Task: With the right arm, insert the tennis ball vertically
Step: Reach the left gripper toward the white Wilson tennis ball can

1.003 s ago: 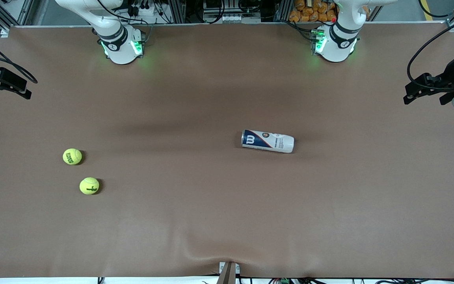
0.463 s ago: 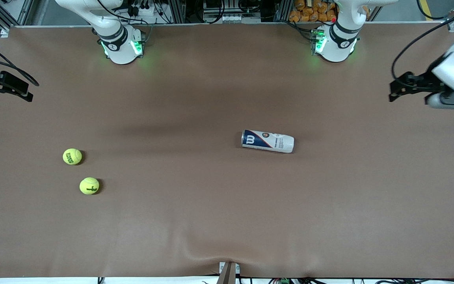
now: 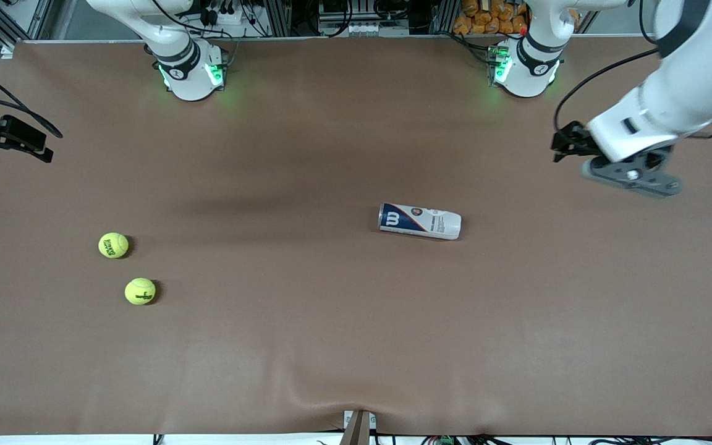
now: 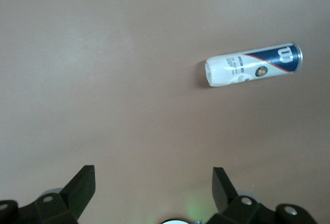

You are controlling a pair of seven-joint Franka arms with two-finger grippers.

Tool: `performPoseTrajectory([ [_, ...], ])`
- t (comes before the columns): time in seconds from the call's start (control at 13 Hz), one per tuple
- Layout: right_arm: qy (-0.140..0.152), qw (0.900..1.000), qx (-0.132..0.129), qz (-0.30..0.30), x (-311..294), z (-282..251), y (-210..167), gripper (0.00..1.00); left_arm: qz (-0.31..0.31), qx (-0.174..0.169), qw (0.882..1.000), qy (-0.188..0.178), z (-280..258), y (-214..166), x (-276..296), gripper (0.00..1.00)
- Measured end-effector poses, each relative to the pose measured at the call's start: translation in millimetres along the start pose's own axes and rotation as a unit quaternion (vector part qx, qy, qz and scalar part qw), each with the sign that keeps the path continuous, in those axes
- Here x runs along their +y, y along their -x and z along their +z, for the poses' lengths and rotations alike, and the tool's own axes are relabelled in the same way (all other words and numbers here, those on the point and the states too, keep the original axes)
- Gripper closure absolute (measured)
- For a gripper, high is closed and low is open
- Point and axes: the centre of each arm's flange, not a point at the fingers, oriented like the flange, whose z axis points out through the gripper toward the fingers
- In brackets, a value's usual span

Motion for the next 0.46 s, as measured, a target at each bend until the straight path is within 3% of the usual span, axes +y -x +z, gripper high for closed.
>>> performPoseTrajectory([
  [0.23,0.000,1.000,0.003,0.000,0.4,-0.2,-0.8,0.00,0.093,-0.031,0.995,0.006,34.5,-20.9,45.2,0.00],
  [0.46,0.000,1.000,0.007,-0.001,-0.7,-0.9,-1.8,0.00,0.198,-0.049,0.979,0.015,64.2,-36.6,73.3,0.00],
])
